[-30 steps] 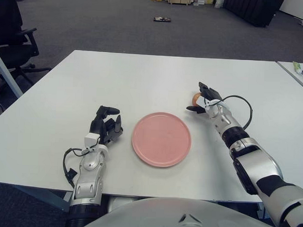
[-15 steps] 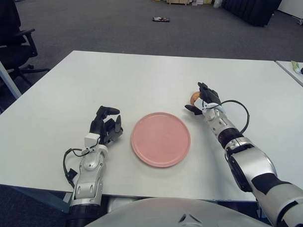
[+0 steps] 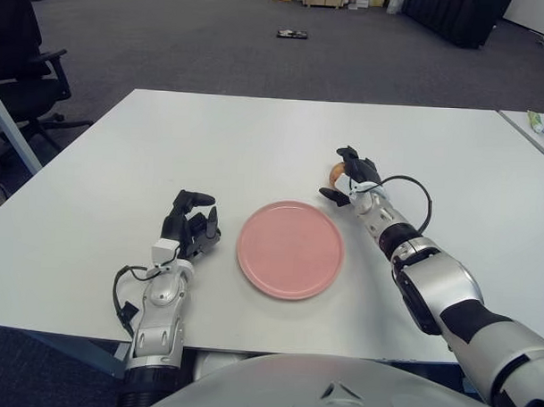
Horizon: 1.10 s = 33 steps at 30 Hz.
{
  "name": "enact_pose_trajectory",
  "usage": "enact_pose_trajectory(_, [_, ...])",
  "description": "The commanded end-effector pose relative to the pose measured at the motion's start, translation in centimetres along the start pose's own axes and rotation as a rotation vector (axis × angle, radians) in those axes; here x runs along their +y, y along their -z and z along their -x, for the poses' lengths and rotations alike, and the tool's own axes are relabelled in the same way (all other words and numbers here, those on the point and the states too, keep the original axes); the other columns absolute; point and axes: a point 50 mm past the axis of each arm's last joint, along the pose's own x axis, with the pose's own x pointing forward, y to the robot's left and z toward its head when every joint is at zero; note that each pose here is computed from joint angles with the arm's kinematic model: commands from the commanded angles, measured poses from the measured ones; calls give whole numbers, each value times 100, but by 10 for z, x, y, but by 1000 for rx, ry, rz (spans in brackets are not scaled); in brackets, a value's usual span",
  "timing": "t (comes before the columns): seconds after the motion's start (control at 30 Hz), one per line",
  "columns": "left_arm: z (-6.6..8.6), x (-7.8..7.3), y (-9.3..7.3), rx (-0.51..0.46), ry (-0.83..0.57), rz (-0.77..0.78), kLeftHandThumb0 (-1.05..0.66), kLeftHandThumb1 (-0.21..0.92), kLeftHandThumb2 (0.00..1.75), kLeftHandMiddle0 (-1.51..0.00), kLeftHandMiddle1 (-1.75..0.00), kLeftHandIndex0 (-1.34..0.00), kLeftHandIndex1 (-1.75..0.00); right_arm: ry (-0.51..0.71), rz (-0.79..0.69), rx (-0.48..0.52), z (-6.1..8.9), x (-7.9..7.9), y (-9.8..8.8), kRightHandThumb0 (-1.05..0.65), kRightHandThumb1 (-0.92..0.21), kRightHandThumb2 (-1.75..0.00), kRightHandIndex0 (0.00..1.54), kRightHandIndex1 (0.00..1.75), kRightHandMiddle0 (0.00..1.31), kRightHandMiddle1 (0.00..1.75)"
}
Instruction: Put the apple into the plate.
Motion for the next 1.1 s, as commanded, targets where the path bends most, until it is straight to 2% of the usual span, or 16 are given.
enact_pose_trajectory(0.0, [-2, -1, -1, -15, 7, 1, -39, 66, 89, -83, -175, -35, -175, -10, 25, -27, -2, 0, -7, -45, -33, -102, 0, 69, 0, 79])
enact_pose_trajectory(0.3, [-2, 0, -1, -10, -1, 12, -39, 66, 90, -85, -175, -36, -175, -47, 48, -29, -2, 6, -15, -51, -38, -98, 0, 66, 0, 83])
enact_pose_trajectory(0.6, [-2, -1, -2, -4, -5, 3, -39, 66, 89, -85, -175, -35, -175, -106, 79, -58, -1, 17, -26, -42, -35, -103, 0, 73, 0, 94])
enact_pose_trajectory(0.83, [-1, -1, -2, -6, -3, 3, -39, 66, 89, -84, -175, -35, -175, -125, 122, -96, 0, 20, -29, -38, -34, -107, 0, 72, 0, 102])
enact_pose_trajectory(0.97, [-1, -1, -2, -6, -4, 5, -39, 66, 89, -84, -175, -35, -175, -126, 141, -115, 1, 21, -30, -35, -35, -111, 0, 80, 0, 113])
enact_pose_trajectory(1.0, [-1, -1, -2, -6, -4, 5, -39, 66, 88, -84, -175, -35, -175, -125, 146, -119, 1, 21, -30, -34, -34, -113, 0, 90, 0, 123])
enact_pose_trajectory(1.07, [-1, -1, -2, -6, -3, 6, -39, 67, 88, -84, -175, -35, -175, -124, 155, -124, 1, 22, -31, -33, -34, -114, 0, 100, 0, 132])
